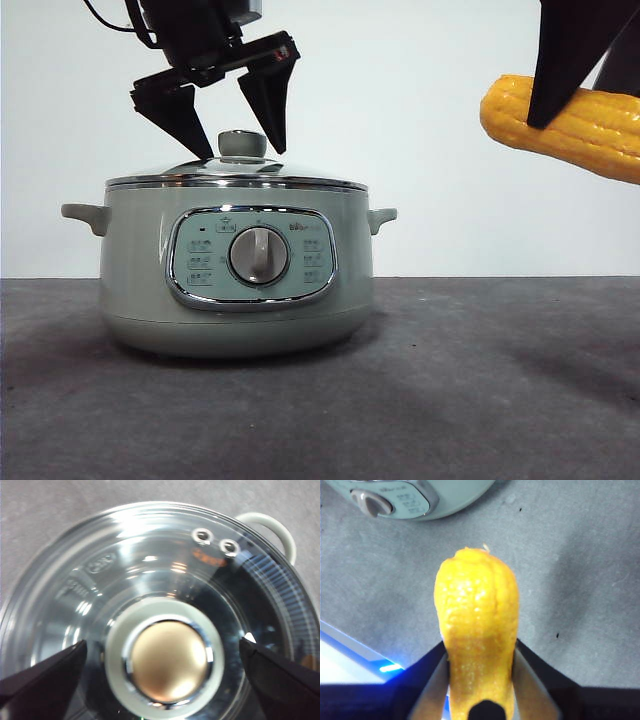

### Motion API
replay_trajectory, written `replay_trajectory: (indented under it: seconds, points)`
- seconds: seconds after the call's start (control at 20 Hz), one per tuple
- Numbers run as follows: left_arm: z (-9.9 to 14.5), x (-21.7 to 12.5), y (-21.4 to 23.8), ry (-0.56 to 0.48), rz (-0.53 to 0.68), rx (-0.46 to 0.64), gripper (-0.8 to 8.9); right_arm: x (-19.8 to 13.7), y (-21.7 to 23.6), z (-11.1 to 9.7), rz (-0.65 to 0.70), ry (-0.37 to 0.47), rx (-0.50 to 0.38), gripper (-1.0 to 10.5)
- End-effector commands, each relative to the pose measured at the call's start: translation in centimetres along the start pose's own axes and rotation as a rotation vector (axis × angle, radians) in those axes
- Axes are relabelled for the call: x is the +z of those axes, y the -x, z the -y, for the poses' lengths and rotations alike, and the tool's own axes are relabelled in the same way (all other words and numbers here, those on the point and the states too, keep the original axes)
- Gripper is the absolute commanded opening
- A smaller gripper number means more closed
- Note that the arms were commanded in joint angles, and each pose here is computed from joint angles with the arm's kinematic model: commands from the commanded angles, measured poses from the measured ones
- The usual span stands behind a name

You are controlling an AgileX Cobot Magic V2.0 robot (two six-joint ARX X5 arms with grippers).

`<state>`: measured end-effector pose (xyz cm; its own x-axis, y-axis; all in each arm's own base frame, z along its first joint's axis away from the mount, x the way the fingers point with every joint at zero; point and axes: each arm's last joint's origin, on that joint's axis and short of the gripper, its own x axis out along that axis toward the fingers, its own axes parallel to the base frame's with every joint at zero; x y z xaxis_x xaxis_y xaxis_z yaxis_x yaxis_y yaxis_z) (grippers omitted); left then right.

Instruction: Pick up the corn,open the lid,put the corn in the pot,close the lid

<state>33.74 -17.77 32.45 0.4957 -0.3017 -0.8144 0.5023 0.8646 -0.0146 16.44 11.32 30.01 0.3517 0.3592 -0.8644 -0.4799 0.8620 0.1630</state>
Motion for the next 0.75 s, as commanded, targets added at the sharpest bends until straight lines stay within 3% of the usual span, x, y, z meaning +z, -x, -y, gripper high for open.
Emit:
replay_trajectory:
  seconds: [0.05,0.25,0.3,0.75]
  points:
    - [0.4,0.0,-0.4,-0.015,-0.008,-0.009,3.16,0.1,0.0,-0.1,0.009,-0.006,0.002,-0.1]
    - [0.5,0.0,-0.4,-0.021,-0.008,-0.012,0.14,0.1,0.0,-0.1,0.008,-0.007,0.002,-0.1]
    - [0.5,0.0,-0.4,-0.021,-0.009,-0.011,-0.12,0.1,0.0,-0.1,0.009,-0.006,0.002,-0.1]
    - [0.3,0.1,2.3,-0.036,0.059,0.014,-0.09,2.2,0.5,-0.4,0.114,-0.072,0.023,-0.1]
